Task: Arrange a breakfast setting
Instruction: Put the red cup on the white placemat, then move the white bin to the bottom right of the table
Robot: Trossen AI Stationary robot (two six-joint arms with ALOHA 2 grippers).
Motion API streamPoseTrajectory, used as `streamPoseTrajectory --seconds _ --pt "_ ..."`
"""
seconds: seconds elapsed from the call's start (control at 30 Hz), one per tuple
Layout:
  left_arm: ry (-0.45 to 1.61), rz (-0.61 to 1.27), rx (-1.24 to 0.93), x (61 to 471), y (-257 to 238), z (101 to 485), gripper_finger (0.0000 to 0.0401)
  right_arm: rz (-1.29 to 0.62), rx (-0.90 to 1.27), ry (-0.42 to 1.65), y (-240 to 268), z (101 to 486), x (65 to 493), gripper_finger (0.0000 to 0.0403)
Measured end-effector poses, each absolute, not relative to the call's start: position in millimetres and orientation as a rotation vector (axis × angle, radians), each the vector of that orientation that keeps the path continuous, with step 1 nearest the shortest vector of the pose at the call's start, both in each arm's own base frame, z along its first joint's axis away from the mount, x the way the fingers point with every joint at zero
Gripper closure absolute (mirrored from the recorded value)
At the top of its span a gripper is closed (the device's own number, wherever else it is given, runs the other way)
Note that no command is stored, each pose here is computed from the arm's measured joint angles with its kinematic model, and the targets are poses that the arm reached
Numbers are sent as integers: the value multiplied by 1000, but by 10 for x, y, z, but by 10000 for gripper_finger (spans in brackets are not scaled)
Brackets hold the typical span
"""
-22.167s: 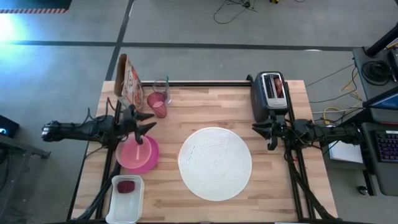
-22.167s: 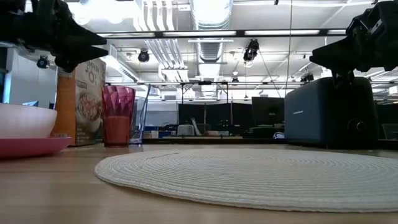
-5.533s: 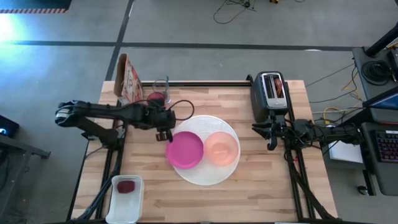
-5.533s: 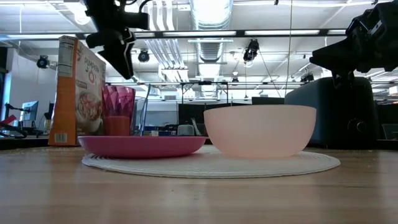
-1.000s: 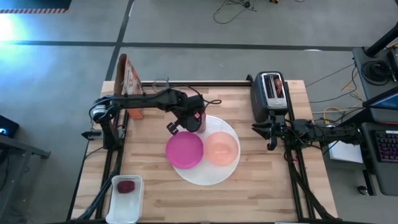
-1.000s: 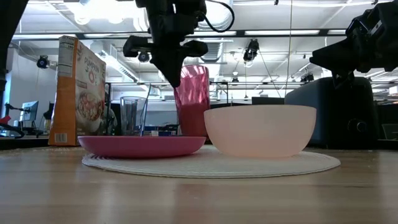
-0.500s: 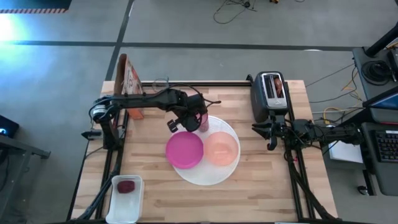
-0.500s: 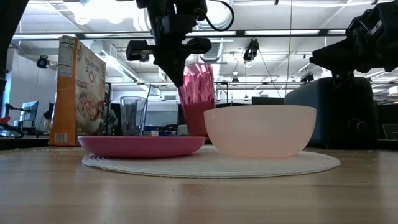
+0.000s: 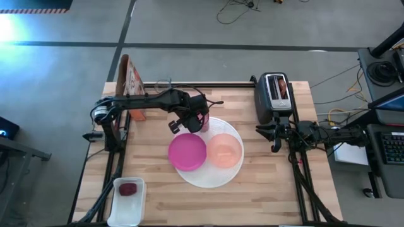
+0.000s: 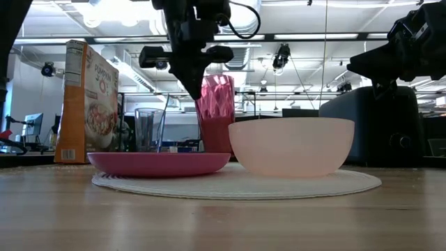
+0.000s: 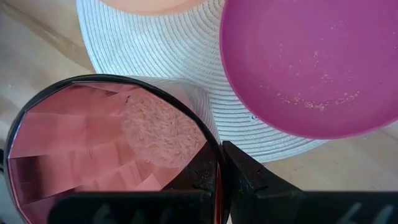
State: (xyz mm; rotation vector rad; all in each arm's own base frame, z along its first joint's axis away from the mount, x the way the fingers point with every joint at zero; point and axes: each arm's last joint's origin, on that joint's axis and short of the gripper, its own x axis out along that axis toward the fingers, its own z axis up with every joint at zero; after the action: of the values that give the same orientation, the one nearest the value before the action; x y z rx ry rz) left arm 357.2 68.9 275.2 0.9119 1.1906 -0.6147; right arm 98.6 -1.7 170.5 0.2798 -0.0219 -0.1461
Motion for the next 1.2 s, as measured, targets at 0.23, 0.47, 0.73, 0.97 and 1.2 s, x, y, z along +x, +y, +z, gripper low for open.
streamPoseTrajectory --seconds 0.23,0.47,0.73,0.97,1.2 --pt "1231 -559 819 3623 773 2639 374 -146 280 -22 -17 1705 986 330" --pt "1263 -541 801 3658 825 2565 356 -146 280 -21 -17 1703 986 330" --pt "1220 -429 709 3713 822 2846 343 -146 279 -19 -17 1702 986 330" --pt "1196 -466 631 3677 766 3082 339 -146 279 -19 -17 1701 986 330" --pt "1238 -477 582 3628 618 3222 339 -146 279 -19 -17 1701 986 330"
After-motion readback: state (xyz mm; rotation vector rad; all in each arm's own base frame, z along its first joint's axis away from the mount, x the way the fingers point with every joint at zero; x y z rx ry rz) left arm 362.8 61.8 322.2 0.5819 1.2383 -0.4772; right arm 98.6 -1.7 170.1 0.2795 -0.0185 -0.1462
